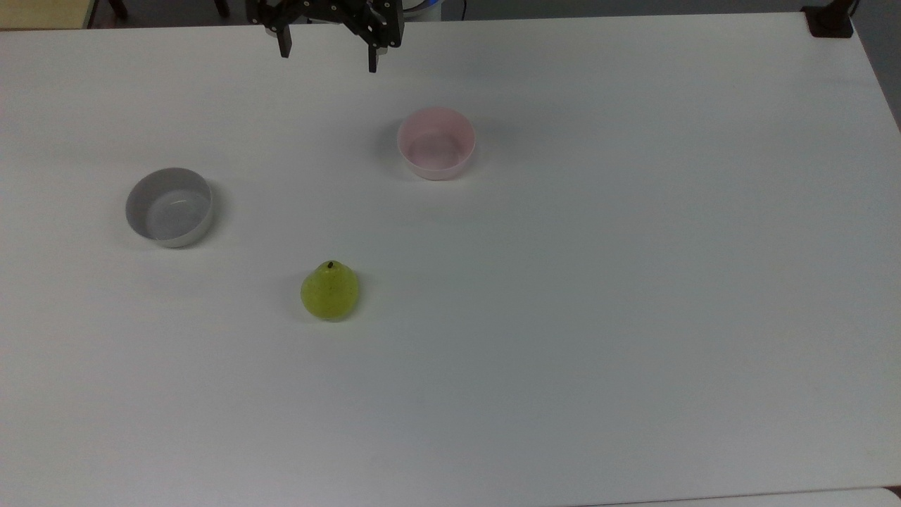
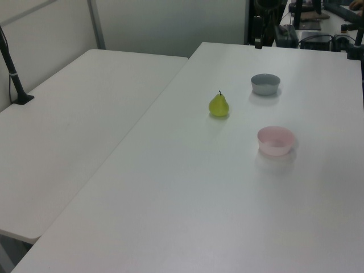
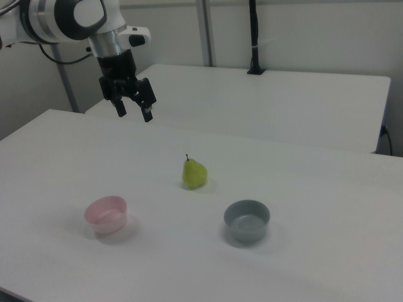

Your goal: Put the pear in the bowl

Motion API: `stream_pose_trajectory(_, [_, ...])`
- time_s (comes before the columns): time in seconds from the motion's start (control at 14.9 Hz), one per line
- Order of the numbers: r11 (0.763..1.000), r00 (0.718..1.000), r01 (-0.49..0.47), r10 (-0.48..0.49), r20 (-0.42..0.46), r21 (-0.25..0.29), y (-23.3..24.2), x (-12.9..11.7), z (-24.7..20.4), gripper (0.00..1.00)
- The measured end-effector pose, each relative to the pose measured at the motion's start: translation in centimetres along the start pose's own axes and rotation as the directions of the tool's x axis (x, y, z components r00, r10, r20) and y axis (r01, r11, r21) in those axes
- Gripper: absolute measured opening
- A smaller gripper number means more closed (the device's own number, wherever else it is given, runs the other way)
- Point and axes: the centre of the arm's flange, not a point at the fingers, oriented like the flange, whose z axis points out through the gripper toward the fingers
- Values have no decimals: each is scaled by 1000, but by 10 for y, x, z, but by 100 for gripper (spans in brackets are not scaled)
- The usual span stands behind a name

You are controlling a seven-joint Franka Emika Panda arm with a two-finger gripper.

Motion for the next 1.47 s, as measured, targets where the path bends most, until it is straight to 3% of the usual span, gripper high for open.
stream_pose_trajectory(1.47, [1000,1000,24,-24,-1,0,-1,0,1,100])
